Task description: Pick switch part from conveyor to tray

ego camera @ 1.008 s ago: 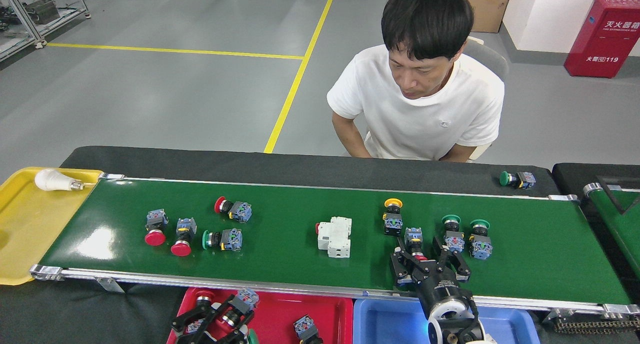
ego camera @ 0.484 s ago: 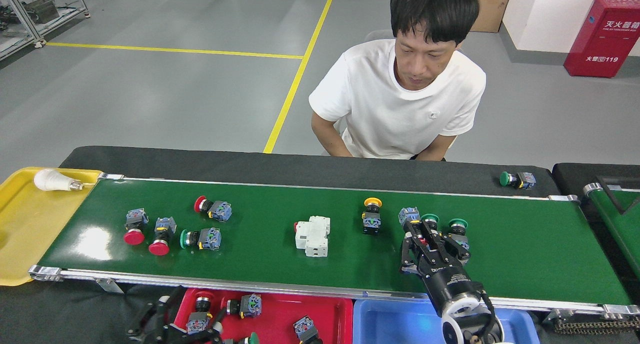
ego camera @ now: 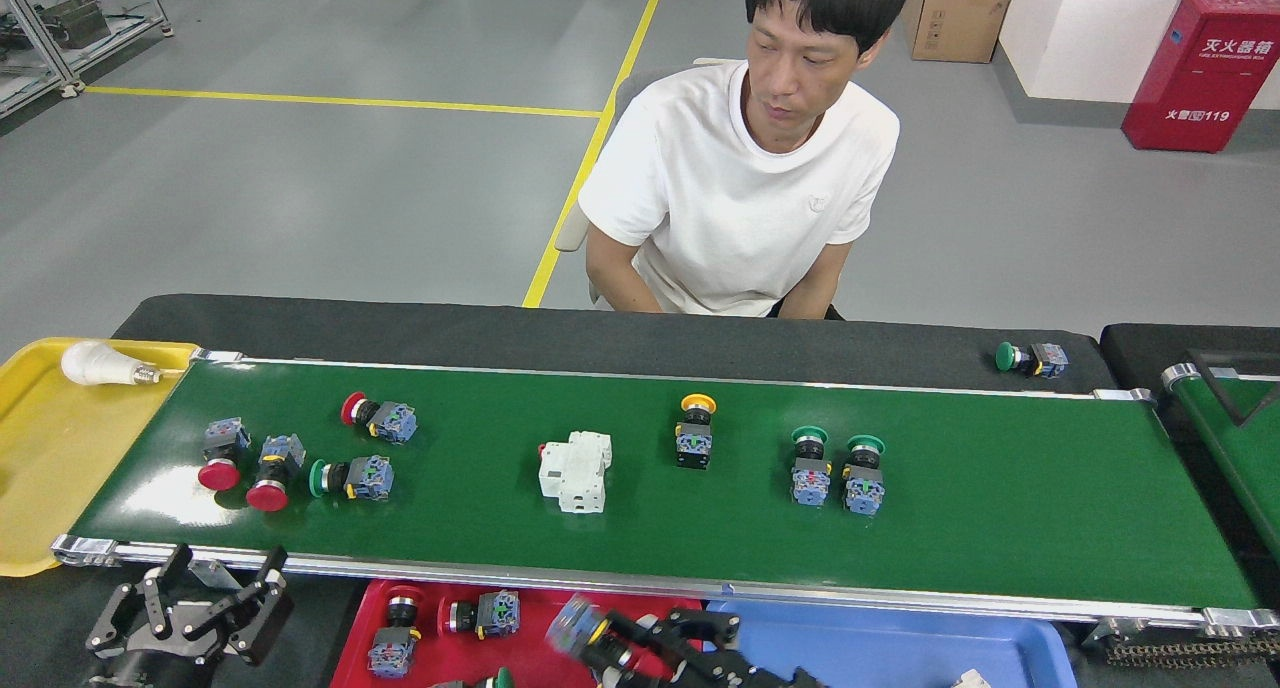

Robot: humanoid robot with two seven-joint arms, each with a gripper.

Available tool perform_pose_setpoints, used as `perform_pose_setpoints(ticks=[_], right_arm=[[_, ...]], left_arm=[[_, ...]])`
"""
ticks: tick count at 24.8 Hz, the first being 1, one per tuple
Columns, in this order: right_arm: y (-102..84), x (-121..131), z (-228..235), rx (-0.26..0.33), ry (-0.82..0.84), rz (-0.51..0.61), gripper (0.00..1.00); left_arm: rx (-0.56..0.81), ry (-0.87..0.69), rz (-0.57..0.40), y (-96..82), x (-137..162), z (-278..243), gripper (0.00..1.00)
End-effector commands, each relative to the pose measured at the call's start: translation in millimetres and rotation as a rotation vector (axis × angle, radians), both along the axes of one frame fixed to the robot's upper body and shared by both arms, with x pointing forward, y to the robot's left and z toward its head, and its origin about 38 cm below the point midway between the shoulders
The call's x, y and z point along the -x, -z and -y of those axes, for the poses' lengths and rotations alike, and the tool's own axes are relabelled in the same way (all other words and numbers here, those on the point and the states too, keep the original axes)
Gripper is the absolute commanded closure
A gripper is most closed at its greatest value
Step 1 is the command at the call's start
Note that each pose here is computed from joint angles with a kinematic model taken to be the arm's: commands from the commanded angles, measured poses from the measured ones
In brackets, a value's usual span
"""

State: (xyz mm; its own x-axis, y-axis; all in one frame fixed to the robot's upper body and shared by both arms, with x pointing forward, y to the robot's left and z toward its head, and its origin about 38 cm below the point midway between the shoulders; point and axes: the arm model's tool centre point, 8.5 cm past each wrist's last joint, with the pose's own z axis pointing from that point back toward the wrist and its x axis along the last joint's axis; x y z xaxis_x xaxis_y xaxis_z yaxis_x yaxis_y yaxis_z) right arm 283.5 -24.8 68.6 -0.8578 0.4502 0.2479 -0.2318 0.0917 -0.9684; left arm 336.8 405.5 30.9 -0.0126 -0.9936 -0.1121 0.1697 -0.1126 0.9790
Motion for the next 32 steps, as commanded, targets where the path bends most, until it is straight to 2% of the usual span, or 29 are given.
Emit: perform_pose_setpoints(ticks=[1, 5, 8, 10, 13, 15, 17, 19, 20, 22, 24, 27, 30, 32], right_arm=[[-5.3, -6.1, -5.9, 0.004, -0.017, 0.010, 0.00], [-22.1, -24.0, -1.6, -0.015, 0.020, 0.050, 0.01], [-32.5, -57.7, 42.2, -0.024, 0.238, 0.050, 0.01], [-40.4, -82.0, 81.1, -0.035, 0.417, 0.049, 0.01], [-41.3, -101.1, 137.5, -0.055, 0.688, 0.019, 0.01], [-41.5, -105.3, 169.9, -0.075, 0.839, 0.029, 0.01], [-40.8, -103.4, 199.7, -0.092, 0.967, 0.071, 0.01], [-28.3, -89.3, 214.9, -0.093, 1.048, 0.089, 0.01], [-20.6, -77.8, 220.3, -0.086, 1.073, 0.095, 0.01], [-7.7, -55.5, 223.5, -0.066, 1.086, 0.079, 0.01], [-3.1, -42.0, 223.8, -0.058, 1.089, 0.067, 0.01], [-1.2, -39.6, 223.2, -0.055, 1.094, 0.058, 0.01], [-7.0, -51.3, 213.8, -0.041, 1.067, 0.080, 0.01], [-7.0, -68.1, 179.4, -0.007, 0.979, 0.077, 0.01]], left_arm=[[-0.027, -0.022, 0.024, -9.0, -15.8, -8.1, 0.00], [-0.009, -0.025, 0.008, -6.3, -40.7, -9.3, 0.00], [-0.021, -0.030, -0.036, -0.2, -56.9, -18.4, 0.00], [-0.013, -0.067, -0.061, 2.3, -78.0, -27.7, 0.00], [-0.035, -0.086, -0.082, -0.2, -101.9, -41.6, 0.00], [-0.059, -0.100, -0.097, -2.8, -114.4, -45.5, 0.02], [-0.068, -0.114, -0.114, -3.8, -118.8, -51.9, 0.13], [-0.070, -0.103, -0.093, -5.9, -118.1, -54.1, 0.38], [-0.072, -0.082, -0.081, -6.3, -118.1, -52.2, 0.60], [-0.070, -0.038, -0.095, -2.9, -118.5, -44.9, 0.95], [-0.055, -0.032, -0.089, -2.6, -118.1, -43.4, 0.96], [-0.020, -0.015, -0.044, -7.6, -118.1, -35.3, 0.96], [-0.039, 0.053, 0.017, -12.3, -101.7, -17.5, 0.95], [-0.069, 0.118, 0.069, -18.7, -80.1, 0.7, 0.95]])
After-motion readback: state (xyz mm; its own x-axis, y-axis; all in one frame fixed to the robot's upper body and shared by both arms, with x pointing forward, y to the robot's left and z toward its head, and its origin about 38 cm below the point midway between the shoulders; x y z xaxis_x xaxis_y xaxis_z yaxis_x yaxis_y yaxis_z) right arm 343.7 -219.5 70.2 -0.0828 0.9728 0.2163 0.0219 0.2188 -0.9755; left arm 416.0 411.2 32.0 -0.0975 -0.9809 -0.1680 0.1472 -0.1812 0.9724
